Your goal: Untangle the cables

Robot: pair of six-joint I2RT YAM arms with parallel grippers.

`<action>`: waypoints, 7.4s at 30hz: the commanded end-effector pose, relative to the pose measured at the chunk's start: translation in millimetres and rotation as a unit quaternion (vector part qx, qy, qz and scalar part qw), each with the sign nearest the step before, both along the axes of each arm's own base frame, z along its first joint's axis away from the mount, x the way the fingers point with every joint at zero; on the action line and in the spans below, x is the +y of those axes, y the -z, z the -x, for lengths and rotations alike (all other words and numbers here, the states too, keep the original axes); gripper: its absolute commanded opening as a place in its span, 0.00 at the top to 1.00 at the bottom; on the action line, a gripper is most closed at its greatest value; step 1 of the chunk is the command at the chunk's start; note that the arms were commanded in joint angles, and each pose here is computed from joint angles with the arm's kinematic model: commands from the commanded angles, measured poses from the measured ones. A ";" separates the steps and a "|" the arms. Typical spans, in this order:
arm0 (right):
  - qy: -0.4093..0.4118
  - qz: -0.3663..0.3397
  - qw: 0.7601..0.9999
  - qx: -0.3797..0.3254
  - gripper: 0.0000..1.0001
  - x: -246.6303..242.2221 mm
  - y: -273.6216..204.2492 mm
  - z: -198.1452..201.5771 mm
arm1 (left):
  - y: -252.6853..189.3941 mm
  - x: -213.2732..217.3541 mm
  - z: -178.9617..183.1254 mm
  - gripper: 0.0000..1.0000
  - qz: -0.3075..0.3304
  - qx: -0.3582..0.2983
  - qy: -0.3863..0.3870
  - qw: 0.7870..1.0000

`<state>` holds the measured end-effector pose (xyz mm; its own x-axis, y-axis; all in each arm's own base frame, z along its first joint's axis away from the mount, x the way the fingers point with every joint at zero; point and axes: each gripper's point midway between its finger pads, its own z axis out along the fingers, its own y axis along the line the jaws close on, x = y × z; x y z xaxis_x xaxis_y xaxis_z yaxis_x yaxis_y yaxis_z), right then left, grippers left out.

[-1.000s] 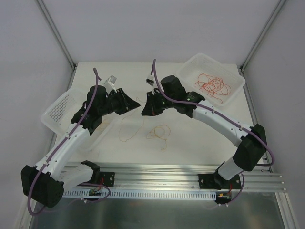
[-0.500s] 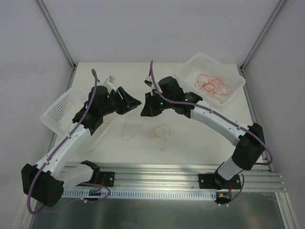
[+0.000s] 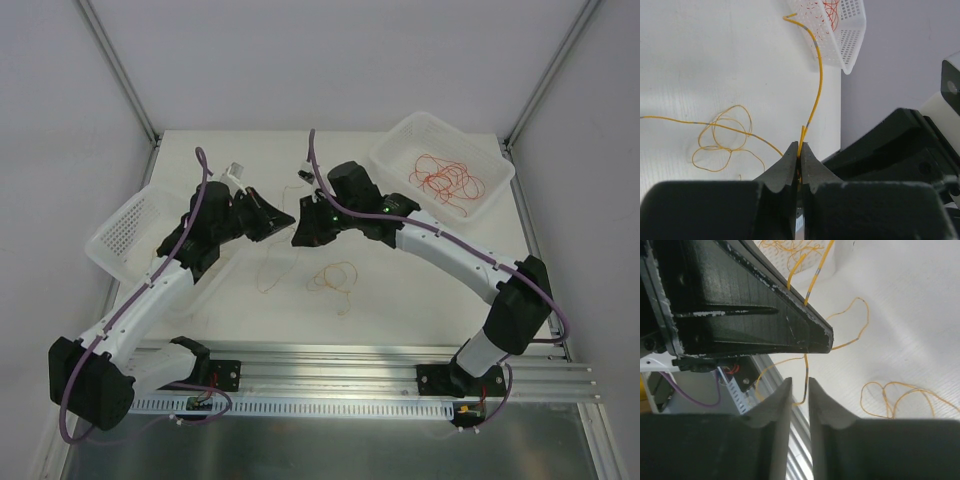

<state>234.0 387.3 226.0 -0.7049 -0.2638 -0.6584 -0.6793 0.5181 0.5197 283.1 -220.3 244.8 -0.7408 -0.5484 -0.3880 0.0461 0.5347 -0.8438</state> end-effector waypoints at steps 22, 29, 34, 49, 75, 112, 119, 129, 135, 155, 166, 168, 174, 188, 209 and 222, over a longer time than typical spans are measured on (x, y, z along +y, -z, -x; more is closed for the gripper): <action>0.161 0.123 0.969 -0.140 0.00 -143.9 -23.0 -4.9 | -109.5 130.0 -40.9 1.00 -0.297 -0.206 -0.120 0.925; 0.170 0.146 0.966 -0.132 0.00 -155.4 -8.3 -3.8 | -96.2 190.0 -46.8 1.00 -0.382 -0.167 -0.190 0.889; 0.167 0.155 0.966 -0.124 0.00 -154.5 1.6 -3.5 | -23.7 220.9 -50.7 0.91 -0.421 -0.071 -0.198 0.882; 0.187 0.205 0.955 -0.103 0.00 -166.2 36.1 -8.0 | 33.9 186.8 -38.5 0.03 -0.364 -0.022 -0.094 0.926; 0.207 0.202 0.957 -0.033 0.14 -178.3 72.9 7.1 | 49.9 234.7 -129.9 0.27 -0.588 0.013 -0.073 0.805; 0.199 0.232 0.950 -0.060 0.06 -191.4 63.9 5.7 | 80.7 250.5 -179.4 1.00 -0.657 0.057 -0.021 0.751; 0.186 0.228 0.953 -0.076 0.06 -187.3 56.8 0.6 | 36.0 280.0 -137.0 1.00 -0.652 0.075 -0.139 0.742; 0.196 0.227 0.951 -0.076 0.00 -189.2 60.0 0.0 | 110.9 327.6 -65.3 1.00 -0.470 0.218 -0.264 0.814; 0.197 0.219 0.953 -0.075 0.00 -189.0 60.5 1.9 | 137.5 335.6 -61.9 0.92 -0.415 0.252 -0.275 0.830; 0.219 0.219 0.948 -0.069 0.00 -192.6 60.8 1.2 | 89.1 334.4 -57.0 0.01 -0.392 0.179 -0.282 0.857; 0.251 0.230 0.939 -0.040 0.03 -197.5 75.5 -6.0 | 32.0 158.9 -40.5 0.02 -0.378 -0.023 -0.039 0.925; 0.258 0.228 0.938 -0.033 0.04 -200.2 78.4 -7.1 | 29.5 125.2 -28.6 0.04 -0.366 -0.047 0.011 0.929; 0.254 0.209 0.944 0.014 0.09 -194.3 96.6 2.8 | 54.3 17.6 26.2 0.09 -0.341 -0.075 0.182 0.919; 0.234 0.171 0.954 0.080 0.16 -177.4 119.1 23.9 | 177.8 -49.4 35.3 0.37 -0.388 -0.018 0.297 0.872; 0.212 0.143 0.960 0.115 0.16 -163.6 124.2 35.7 | 222.0 -63.7 32.6 0.63 -0.393 -0.070 0.387 0.831; 0.183 0.128 0.959 0.173 0.25 -131.1 145.9 45.4 | 203.5 -63.8 42.3 1.00 -0.361 -0.074 0.364 0.855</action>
